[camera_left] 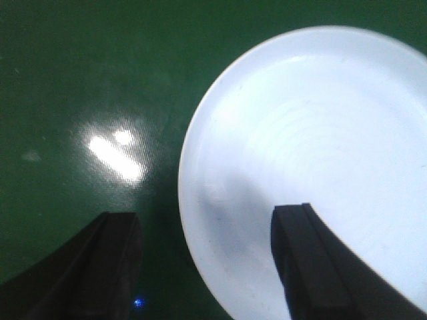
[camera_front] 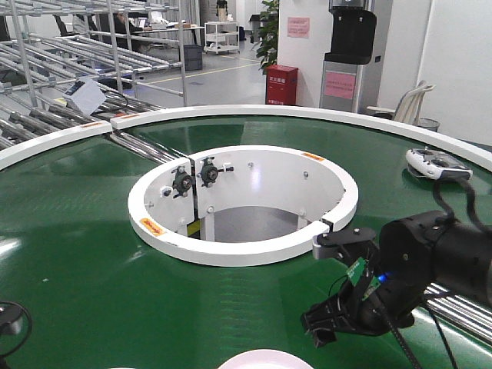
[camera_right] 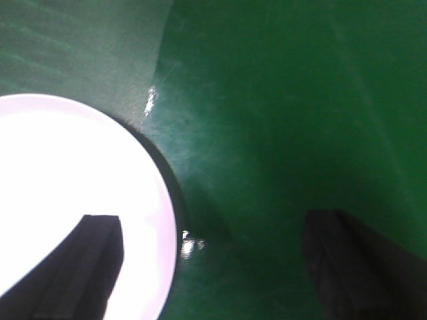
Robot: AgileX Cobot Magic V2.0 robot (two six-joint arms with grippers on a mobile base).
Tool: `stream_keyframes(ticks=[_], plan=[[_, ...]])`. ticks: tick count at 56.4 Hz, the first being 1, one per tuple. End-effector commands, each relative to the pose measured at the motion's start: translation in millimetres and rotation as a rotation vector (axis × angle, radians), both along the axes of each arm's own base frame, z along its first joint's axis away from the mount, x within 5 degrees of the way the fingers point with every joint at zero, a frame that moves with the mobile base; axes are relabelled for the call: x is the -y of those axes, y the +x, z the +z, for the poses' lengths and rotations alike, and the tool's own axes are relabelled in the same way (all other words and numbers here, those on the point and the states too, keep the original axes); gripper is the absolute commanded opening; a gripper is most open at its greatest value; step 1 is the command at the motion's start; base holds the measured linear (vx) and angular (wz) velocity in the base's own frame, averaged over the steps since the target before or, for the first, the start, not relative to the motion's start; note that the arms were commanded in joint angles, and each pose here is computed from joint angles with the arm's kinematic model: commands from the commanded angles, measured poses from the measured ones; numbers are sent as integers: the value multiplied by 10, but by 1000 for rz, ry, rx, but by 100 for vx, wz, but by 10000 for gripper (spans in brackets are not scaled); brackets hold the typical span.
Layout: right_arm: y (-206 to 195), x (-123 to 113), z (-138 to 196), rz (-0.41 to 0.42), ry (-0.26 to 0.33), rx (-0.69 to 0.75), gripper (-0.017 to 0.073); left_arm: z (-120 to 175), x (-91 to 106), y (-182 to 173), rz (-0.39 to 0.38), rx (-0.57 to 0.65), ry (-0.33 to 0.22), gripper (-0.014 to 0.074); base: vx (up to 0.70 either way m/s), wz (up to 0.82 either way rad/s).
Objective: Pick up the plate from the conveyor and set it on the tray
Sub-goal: 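Lower both grippers toward the rims of the blue and pink plates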
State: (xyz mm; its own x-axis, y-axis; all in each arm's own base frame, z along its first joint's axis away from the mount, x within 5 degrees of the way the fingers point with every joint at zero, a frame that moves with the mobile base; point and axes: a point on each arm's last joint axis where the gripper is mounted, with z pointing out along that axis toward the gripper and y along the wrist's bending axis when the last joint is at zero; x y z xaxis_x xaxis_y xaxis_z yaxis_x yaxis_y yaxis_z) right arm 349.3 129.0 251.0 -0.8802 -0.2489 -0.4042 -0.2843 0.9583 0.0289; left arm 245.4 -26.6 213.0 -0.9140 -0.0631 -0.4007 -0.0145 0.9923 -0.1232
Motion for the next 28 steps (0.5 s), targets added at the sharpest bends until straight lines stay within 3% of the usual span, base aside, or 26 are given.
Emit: stream_keyframes(ticks=[1, 14, 28], plan=[[23, -27, 192, 6, 50, 66, 584, 53, 8, 120, 23, 58, -19, 503, 0, 0], [29, -266, -56, 74, 16, 17, 584, -85, 21, 207, 36, 39, -32, 470, 0, 0], [77, -263, -177, 40, -32, 10, 584, -212, 22, 251, 36, 1, -25, 465, 0, 0]])
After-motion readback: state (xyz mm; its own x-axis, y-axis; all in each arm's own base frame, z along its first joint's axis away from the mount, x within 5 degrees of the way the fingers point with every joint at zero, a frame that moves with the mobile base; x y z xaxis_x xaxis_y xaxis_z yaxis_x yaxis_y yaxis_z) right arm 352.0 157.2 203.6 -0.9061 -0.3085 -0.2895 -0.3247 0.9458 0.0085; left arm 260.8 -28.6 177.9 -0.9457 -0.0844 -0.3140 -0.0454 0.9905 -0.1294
